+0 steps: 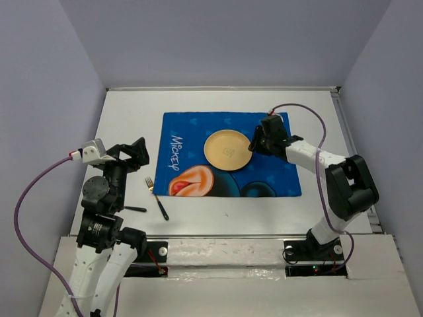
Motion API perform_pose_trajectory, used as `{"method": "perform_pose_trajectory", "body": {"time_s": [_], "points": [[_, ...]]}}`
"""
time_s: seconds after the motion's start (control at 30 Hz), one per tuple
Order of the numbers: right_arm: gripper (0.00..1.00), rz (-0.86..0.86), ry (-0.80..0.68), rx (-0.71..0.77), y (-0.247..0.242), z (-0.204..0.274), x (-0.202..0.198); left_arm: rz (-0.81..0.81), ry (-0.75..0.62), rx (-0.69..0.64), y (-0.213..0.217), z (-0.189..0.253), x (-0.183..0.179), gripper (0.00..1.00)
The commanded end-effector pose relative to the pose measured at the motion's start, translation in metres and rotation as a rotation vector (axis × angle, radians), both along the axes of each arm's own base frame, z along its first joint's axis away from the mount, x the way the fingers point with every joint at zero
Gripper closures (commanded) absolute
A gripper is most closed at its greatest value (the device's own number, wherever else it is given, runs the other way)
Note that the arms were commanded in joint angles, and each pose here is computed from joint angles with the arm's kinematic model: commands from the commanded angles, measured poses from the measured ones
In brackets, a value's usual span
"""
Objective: Set the dinner table for one person
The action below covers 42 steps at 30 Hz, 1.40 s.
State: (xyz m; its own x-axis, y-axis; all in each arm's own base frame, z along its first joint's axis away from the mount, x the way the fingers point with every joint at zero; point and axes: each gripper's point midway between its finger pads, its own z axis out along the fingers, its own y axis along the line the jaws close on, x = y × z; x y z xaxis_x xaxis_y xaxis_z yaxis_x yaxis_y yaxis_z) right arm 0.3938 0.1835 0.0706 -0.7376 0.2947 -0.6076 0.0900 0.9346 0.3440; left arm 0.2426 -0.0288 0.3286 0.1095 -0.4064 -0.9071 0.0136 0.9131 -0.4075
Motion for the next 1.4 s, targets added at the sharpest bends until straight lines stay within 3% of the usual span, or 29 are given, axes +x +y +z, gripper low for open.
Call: {"method": "perform_pose_trajectory", "body": {"time_s": [0.0,0.07,0.37,0.47,0.5,0.6,0.9,1.27,1.37], "points": [[0.54,-0.044,-0.161,-0.027,-0.025,0.066,-0.002,-0.020,-0.058,-0.013,-0.003,0.013,-0.004,0.01],[0.54,-0.100,-0.218,-0.023,-0.050,0.094,-0.011,-0.026,-0.065,-0.016,-0.003,0.014,-0.006,0.01],[0.57,-0.433,-0.245,-0.030,-0.166,0.107,-0.088,-0.120,-0.120,-0.006,-0.019,0.028,-0.019,0.01],[0.53,-0.528,-0.265,-0.073,-0.193,0.113,-0.113,-0.133,-0.155,-0.009,-0.020,0.035,-0.029,0.01],[0.44,-0.589,-0.259,-0.119,-0.209,0.114,-0.122,-0.139,-0.171,-0.011,-0.019,0.038,-0.033,0.01],[0.36,-0.685,-0.250,-0.204,-0.239,0.121,-0.129,-0.151,-0.198,-0.012,-0.020,0.044,-0.041,0.01],[0.36,-0.793,-0.148,-0.249,-0.270,0.105,-0.105,-0.177,-0.250,-0.028,-0.018,0.055,-0.061,0.01],[0.46,-0.876,-0.034,-0.290,-0.296,0.062,-0.100,-0.208,-0.300,-0.054,-0.015,0.062,-0.079,0.01],[0.63,-0.860,-0.028,-0.274,-0.295,0.053,-0.098,-0.204,-0.310,-0.064,-0.012,0.064,-0.082,0.01]]}}
